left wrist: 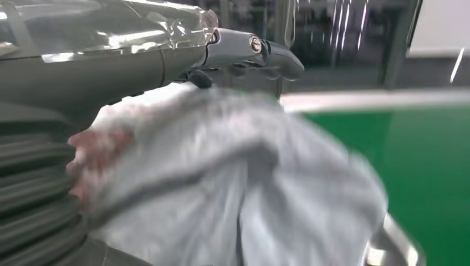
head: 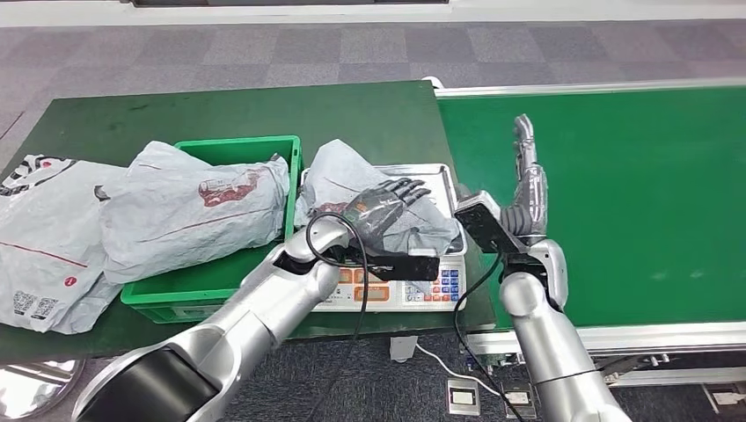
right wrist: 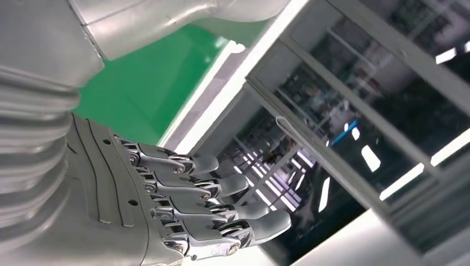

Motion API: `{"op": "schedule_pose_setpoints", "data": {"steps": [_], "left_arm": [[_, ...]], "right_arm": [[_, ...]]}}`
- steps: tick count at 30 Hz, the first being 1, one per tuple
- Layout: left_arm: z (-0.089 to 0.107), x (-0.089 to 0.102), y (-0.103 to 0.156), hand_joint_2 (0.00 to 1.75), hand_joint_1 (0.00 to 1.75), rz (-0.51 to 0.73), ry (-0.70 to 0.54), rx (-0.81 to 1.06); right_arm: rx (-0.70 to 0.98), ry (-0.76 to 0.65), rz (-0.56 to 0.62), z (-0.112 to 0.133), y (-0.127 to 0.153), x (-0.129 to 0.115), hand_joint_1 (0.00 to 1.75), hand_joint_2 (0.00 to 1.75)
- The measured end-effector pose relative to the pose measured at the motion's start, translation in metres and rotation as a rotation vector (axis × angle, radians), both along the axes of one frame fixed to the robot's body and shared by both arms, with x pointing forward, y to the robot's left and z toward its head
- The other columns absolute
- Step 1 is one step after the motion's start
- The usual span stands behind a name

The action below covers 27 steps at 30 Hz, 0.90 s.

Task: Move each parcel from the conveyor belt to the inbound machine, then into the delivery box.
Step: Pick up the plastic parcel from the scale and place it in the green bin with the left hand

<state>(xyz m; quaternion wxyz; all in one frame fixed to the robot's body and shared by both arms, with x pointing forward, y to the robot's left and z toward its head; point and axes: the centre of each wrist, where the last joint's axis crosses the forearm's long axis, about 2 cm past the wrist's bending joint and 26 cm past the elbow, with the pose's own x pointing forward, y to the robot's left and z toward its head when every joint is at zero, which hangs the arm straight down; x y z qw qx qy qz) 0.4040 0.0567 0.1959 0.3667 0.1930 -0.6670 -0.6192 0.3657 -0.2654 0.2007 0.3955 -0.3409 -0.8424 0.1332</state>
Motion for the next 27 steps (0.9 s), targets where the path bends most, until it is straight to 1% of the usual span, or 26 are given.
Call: {"op": "schedule_pose_setpoints", "data": {"steps": [6,9,16,17,20,21,27], "left_arm": [[-0.023,-0.013,-0.004,1.75,0.00,-0.050,0.093,0.170],[-0.033,-0.020,-0.006,1.75,0.00,-0.052,0.134,0.229],[-0.041,-0.027,-0.010,1.75,0.00,-0.044,0.152,0.313],[-0.041,-0.028,-0.010,1.75,0.09,-0.043,0.152,0.331],[-0.042,-0.029,-0.012,1.75,1.40,-0.050,0.142,0.370],[-0.042,-0.029,-0.012,1.75,1.75,-0.052,0.138,0.377],[-0.039,-0.029,-0.014,1.75,1.75,-0.031,0.104,0.353]], "right_arm": [[0.063,-0.041,-0.039,0.004,-0.023,-0.004,0.00,1.75],[0.084,-0.050,-0.048,0.003,-0.034,-0.006,0.00,1.75],[0.101,-0.053,-0.053,0.002,-0.042,-0.010,0.00,1.75],[0.101,-0.056,-0.052,0.002,-0.042,-0.010,0.00,1.75],[0.102,-0.063,-0.049,0.004,-0.042,-0.010,0.00,1.75],[0.101,-0.066,-0.048,0.004,-0.042,-0.011,0.00,1.75],[0.096,-0.084,-0.044,0.004,-0.042,-0.018,0.00,1.75]]}}
